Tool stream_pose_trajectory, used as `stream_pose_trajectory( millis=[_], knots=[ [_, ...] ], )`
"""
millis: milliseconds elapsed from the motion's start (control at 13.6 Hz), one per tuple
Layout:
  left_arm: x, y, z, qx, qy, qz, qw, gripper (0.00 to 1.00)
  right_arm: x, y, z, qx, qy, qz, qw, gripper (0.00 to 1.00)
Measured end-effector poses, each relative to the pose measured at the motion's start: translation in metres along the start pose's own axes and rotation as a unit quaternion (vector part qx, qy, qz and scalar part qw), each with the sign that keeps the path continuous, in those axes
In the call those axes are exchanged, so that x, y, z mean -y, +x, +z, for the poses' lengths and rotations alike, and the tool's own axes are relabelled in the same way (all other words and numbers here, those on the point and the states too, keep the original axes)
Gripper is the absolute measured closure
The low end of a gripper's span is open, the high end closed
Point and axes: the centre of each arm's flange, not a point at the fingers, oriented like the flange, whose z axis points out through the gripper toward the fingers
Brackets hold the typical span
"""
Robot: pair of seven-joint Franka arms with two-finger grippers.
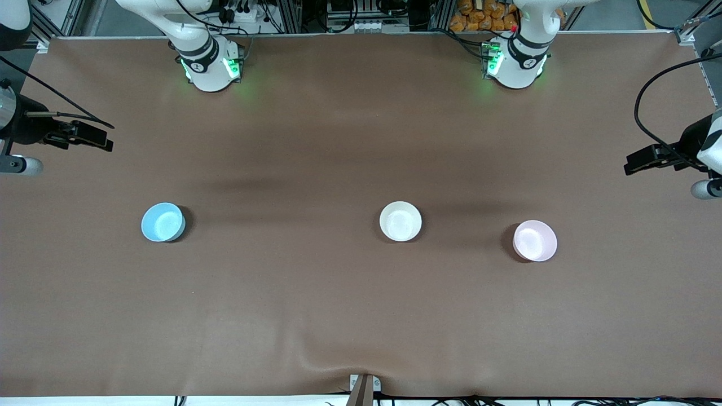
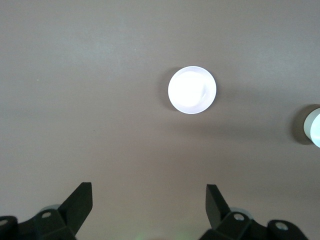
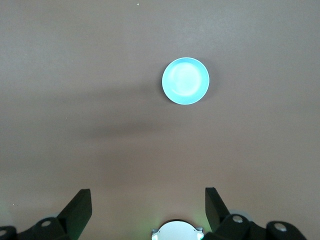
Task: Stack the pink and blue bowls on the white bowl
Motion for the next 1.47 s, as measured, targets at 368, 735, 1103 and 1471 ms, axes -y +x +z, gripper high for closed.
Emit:
stream_pose_trajectory(
  millis=[368,735,1103,1471],
  knots=[
    [-0.004,0.033,0.055,0.003,-0.005,0.002,1.000,0.00,0.007,0.001,0.001,-0.001,-0.001,-0.006,1.000,0.00],
    [-0.010,0.067,0.146,-0.006,-0.011,0.005,1.000,0.00,0.008,0.003,0.005,0.002,-0.001,-0.007,1.000,0.00],
    [-0.005,0.085,0.217,-0.043,-0.018,-0.001,0.999,0.00,0.008,0.008,0.010,0.003,-0.001,-0.007,1.000,0.00],
    [-0.007,0.089,0.265,-0.051,-0.021,-0.001,0.998,0.00,0.006,0.017,0.036,0.017,-0.002,-0.005,1.000,0.00]
  ],
)
